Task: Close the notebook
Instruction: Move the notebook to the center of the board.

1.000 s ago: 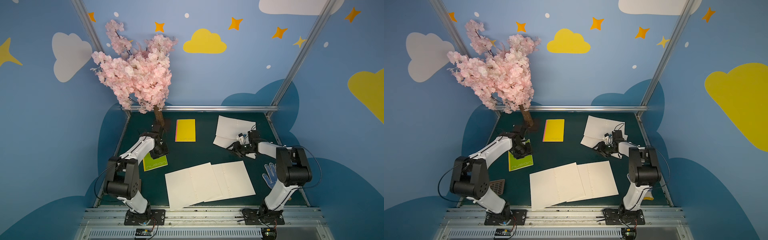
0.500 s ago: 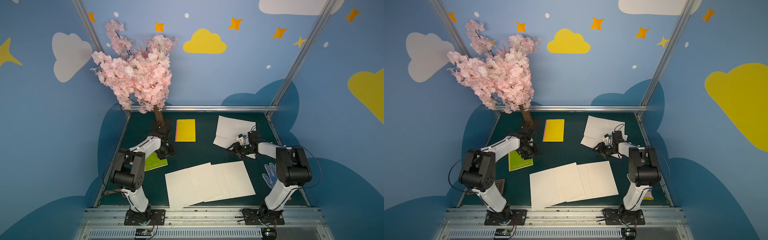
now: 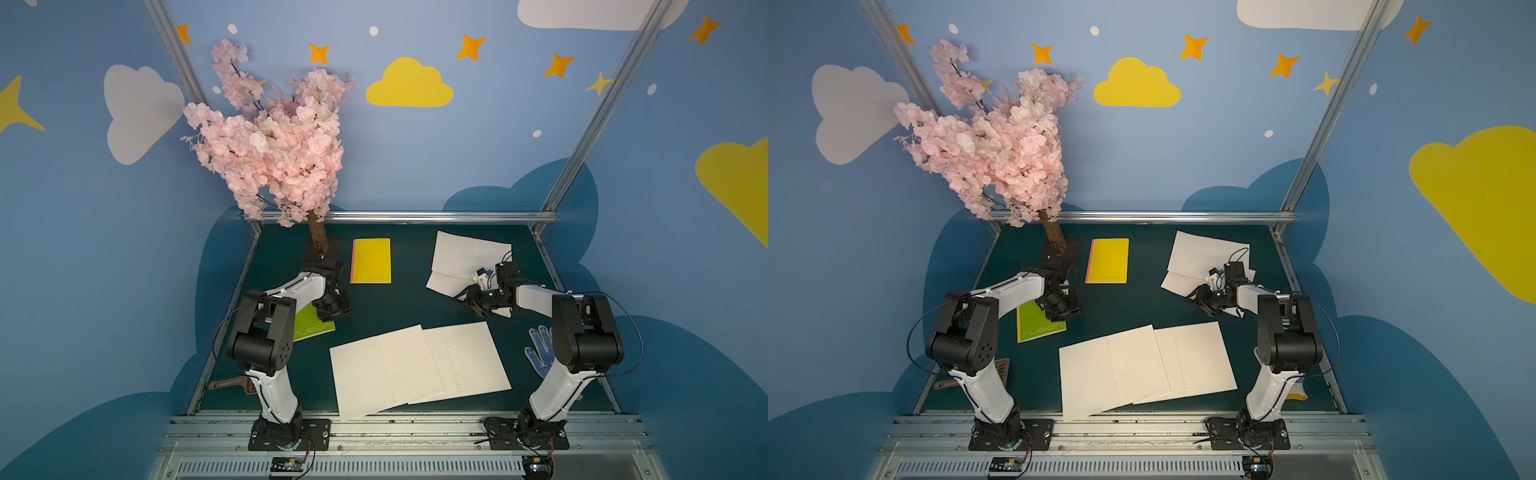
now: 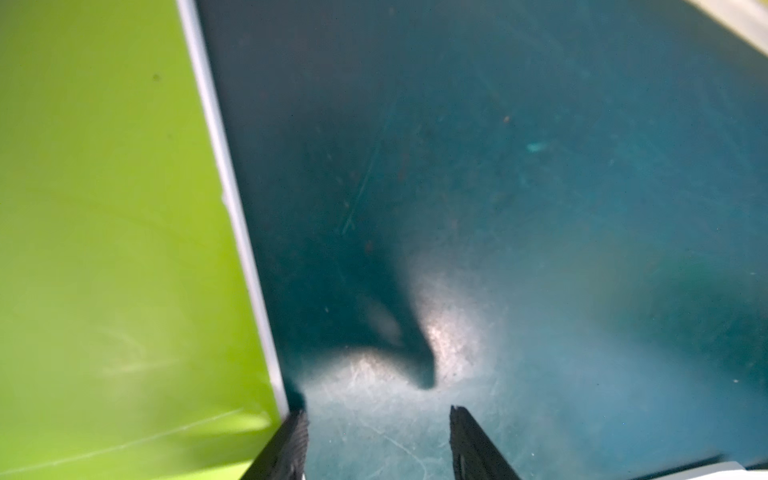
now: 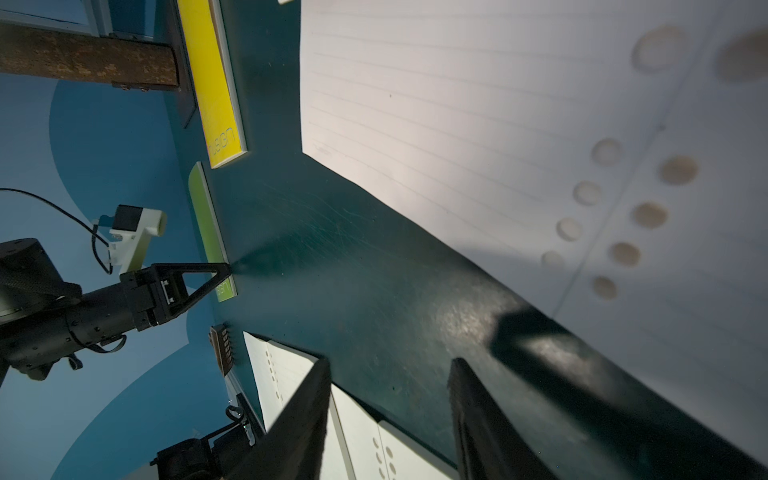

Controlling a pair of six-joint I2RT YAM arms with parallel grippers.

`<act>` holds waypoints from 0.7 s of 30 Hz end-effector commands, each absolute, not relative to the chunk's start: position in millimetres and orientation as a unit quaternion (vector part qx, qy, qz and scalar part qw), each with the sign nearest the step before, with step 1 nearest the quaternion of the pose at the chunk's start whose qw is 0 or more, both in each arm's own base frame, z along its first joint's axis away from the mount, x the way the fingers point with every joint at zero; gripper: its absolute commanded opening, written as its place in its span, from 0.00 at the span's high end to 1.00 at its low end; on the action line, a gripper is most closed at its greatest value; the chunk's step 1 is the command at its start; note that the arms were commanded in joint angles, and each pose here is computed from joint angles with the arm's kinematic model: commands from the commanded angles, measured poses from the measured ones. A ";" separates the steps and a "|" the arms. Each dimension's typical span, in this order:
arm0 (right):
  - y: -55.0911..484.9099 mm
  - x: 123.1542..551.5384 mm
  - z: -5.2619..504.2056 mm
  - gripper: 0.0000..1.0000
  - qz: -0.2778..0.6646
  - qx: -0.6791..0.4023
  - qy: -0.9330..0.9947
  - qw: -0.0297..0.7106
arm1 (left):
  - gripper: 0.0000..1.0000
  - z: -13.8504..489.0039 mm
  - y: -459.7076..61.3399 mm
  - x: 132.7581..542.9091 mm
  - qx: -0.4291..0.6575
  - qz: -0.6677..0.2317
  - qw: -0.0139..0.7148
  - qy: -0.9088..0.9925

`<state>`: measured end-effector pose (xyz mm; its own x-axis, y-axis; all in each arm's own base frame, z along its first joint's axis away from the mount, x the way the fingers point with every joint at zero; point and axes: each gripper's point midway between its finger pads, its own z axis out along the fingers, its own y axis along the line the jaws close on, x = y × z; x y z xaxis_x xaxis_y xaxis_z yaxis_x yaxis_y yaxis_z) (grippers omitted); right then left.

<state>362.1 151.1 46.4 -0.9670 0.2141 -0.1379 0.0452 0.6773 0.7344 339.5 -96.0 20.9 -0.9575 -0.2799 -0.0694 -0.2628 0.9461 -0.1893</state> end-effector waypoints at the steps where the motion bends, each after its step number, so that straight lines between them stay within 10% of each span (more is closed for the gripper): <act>1: 150.1 360.8 53.1 0.51 0.397 0.066 0.908 0.114 | 0.43 17.0 -89.4 335.8 -0.139 -0.064 0.032 0.988; 21: 146.7 359.4 54.7 0.52 0.396 0.067 0.909 0.115 | 0.44 10.8 -49.3 337.8 -0.179 -0.046 0.022 0.983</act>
